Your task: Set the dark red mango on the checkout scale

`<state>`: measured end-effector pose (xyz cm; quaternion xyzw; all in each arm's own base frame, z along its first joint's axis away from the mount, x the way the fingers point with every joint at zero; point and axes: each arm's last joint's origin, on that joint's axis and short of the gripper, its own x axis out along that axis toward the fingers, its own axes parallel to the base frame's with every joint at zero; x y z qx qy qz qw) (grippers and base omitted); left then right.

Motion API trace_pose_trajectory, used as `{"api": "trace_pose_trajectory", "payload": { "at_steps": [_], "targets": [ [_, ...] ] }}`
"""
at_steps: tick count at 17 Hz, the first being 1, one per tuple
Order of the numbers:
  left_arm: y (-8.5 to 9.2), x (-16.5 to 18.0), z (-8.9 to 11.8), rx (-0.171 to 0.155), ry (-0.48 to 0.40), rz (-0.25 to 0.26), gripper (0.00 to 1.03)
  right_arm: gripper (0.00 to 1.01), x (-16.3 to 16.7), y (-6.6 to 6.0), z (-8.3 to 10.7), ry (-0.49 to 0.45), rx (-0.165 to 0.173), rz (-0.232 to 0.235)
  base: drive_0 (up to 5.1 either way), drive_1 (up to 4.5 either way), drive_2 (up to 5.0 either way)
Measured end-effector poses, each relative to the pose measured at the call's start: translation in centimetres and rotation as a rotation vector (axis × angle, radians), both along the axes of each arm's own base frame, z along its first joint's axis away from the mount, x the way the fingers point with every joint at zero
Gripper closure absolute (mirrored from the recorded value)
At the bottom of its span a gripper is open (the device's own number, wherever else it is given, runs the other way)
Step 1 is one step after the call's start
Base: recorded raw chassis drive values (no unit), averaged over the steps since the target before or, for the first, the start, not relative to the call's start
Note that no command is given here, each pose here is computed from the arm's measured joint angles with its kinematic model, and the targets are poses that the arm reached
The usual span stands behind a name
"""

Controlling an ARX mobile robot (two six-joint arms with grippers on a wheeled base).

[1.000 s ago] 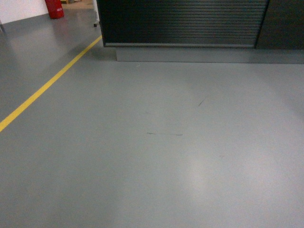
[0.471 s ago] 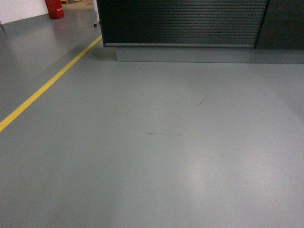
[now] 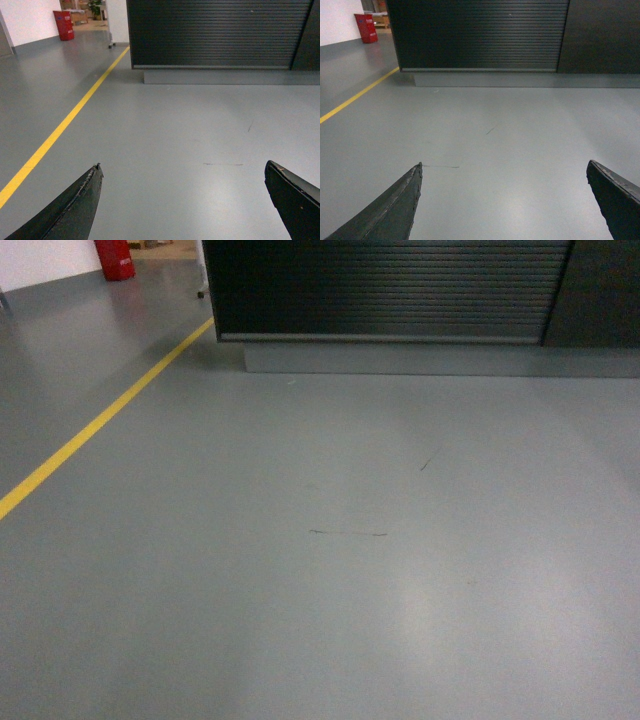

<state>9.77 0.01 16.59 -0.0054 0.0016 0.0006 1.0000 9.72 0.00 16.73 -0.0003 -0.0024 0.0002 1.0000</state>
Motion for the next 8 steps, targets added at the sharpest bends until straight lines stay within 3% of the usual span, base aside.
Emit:
{"api": "trace_pose_trajectory", "payload": {
  "at_steps": [8],
  "targets": [
    [0.00,0.00,0.01,0.000,-0.001,0.000,0.05,0.03,0.00,-0.01,-0.03,0.003,0.000,-0.003,0.0,4.37,-4.3]
  ]
}}
